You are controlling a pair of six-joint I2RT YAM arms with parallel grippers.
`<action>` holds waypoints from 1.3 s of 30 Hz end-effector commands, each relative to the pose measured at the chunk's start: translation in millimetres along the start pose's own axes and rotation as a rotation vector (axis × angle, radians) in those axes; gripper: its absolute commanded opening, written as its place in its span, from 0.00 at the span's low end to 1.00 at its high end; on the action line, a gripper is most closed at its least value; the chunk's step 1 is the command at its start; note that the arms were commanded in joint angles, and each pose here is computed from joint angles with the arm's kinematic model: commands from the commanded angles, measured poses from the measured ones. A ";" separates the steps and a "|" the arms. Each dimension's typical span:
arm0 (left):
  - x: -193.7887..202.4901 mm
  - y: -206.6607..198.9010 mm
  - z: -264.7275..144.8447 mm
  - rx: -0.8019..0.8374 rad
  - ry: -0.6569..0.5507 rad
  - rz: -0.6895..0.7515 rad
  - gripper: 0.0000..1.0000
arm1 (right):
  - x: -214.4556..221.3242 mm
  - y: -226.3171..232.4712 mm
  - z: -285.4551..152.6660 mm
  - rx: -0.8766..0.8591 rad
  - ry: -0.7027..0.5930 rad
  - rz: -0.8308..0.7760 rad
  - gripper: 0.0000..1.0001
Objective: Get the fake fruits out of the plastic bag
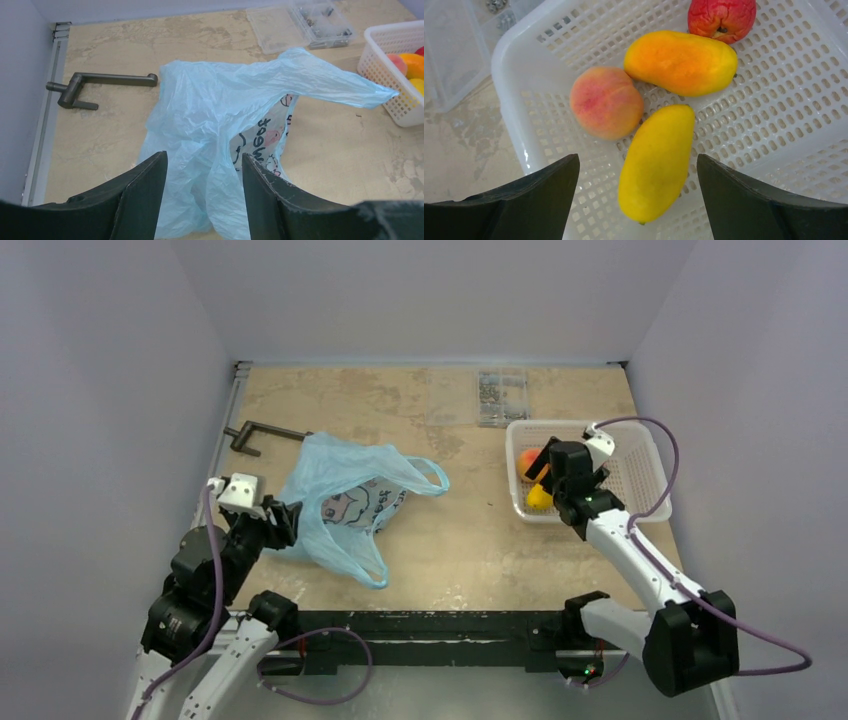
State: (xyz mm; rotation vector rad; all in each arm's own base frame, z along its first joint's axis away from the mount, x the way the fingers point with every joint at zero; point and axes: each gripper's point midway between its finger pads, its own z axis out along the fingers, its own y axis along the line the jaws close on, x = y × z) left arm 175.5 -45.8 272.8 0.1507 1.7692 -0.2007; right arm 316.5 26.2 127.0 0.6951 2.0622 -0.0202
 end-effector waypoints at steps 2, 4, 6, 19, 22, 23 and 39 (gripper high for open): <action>-50.6 -6.1 -24.9 0.040 -0.120 -0.059 0.57 | -19.4 10.6 -17.7 -0.082 -0.039 0.014 0.88; -64.2 -6.6 -35.2 0.048 -0.149 -0.081 0.57 | -27.2 13.6 -26.2 -0.105 -0.048 0.007 0.89; -76.3 -6.8 -45.4 0.055 -0.176 -0.101 0.58 | -39.3 16.1 -38.2 -0.131 -0.069 -0.013 0.89; -149.0 -11.4 -119.6 0.148 -0.369 -0.180 0.61 | -135.1 45.5 -165.4 -0.489 -0.334 -0.162 0.99; -160.6 -11.3 -132.4 0.159 -0.401 -0.189 0.61 | -153.7 45.8 -192.3 -0.538 -0.404 -0.161 0.99; -164.5 -11.6 -137.2 0.167 -0.413 -0.193 0.61 | -159.0 46.2 -200.3 -0.553 -0.424 -0.160 0.99; -166.2 -8.2 -146.1 0.158 -0.424 -0.179 0.63 | -193.5 25.5 -240.9 -0.541 -0.588 -0.092 0.99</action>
